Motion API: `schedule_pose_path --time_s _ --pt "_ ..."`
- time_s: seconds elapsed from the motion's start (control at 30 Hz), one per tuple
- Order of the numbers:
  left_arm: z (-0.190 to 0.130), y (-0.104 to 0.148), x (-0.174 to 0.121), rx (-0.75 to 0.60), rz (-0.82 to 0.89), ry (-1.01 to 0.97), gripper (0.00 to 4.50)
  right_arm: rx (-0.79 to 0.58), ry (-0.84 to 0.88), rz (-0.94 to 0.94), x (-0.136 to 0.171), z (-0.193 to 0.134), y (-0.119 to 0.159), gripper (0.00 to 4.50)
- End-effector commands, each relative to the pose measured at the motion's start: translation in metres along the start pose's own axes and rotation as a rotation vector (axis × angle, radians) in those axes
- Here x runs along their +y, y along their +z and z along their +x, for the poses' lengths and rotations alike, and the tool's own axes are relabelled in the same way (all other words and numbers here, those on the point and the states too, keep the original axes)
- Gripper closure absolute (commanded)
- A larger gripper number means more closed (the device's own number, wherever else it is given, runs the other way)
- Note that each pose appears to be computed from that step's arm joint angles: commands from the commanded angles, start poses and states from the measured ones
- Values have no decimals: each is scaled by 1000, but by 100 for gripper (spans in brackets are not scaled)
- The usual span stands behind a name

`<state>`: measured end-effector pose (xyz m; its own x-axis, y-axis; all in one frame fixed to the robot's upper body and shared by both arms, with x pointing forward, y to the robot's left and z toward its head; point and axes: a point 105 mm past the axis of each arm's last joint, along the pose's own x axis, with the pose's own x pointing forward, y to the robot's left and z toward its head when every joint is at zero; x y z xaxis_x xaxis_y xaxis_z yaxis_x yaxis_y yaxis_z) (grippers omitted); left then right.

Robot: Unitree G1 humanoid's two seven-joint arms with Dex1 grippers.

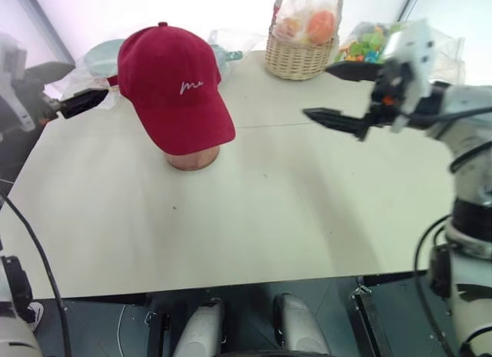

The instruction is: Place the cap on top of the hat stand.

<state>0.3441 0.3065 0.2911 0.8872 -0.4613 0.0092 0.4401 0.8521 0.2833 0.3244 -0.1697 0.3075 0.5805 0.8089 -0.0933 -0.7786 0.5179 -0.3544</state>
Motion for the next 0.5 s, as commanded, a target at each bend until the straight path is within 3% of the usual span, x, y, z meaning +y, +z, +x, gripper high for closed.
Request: schedule_pose_path --time_s 0.03,0.17,0.5 --pt "-9 11 -6 -76 -24 46 0 -71 -32 53 -22 -24 15 2" --pt "-19 -12 -21 -63 -98 99 0 -78 -96 127 -49 -44 4 2" --pt "-28 -49 -30 -32 -211 293 0 -53 -145 152 -69 -50 -25 2"
